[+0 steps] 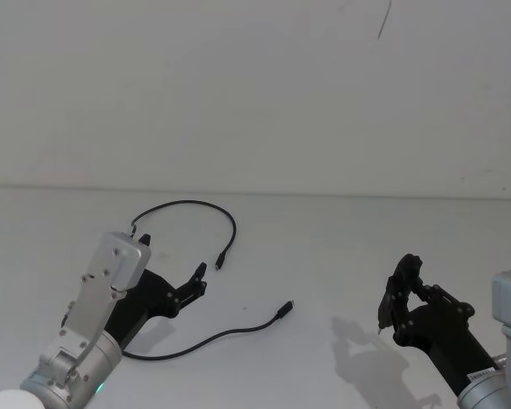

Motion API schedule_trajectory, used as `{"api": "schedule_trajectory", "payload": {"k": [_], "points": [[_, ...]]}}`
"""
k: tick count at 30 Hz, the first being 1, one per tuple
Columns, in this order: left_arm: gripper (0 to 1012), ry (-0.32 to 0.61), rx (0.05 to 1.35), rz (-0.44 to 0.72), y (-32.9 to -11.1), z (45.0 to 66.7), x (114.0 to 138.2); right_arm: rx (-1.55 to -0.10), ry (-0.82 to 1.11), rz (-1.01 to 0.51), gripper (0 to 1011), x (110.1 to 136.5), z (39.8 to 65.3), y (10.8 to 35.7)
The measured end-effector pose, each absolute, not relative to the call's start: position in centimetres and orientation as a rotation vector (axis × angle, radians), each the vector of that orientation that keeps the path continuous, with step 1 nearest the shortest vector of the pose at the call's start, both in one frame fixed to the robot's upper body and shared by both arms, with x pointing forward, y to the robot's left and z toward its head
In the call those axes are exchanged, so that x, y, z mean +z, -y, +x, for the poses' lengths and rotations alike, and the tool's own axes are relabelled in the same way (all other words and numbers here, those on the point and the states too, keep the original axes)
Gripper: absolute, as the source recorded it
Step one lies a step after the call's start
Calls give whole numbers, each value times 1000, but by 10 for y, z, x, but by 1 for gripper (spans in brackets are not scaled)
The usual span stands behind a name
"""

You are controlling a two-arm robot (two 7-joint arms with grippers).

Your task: Pick up the data cable with the one hand.

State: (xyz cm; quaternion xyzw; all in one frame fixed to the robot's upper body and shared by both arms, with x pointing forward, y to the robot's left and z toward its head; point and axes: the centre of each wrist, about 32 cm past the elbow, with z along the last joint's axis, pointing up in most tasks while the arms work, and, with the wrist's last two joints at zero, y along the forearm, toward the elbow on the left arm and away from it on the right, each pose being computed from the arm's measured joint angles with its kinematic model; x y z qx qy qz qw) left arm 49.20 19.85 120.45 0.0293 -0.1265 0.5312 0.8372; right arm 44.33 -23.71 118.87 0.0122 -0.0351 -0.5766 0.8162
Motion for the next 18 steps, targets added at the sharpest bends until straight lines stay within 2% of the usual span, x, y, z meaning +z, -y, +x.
{"api": "schedule_trajectory", "payload": {"k": [18], "points": [[1001,267,1123,62,-198,492,1204,-1229,75,26,269,1189,443,237]]}}
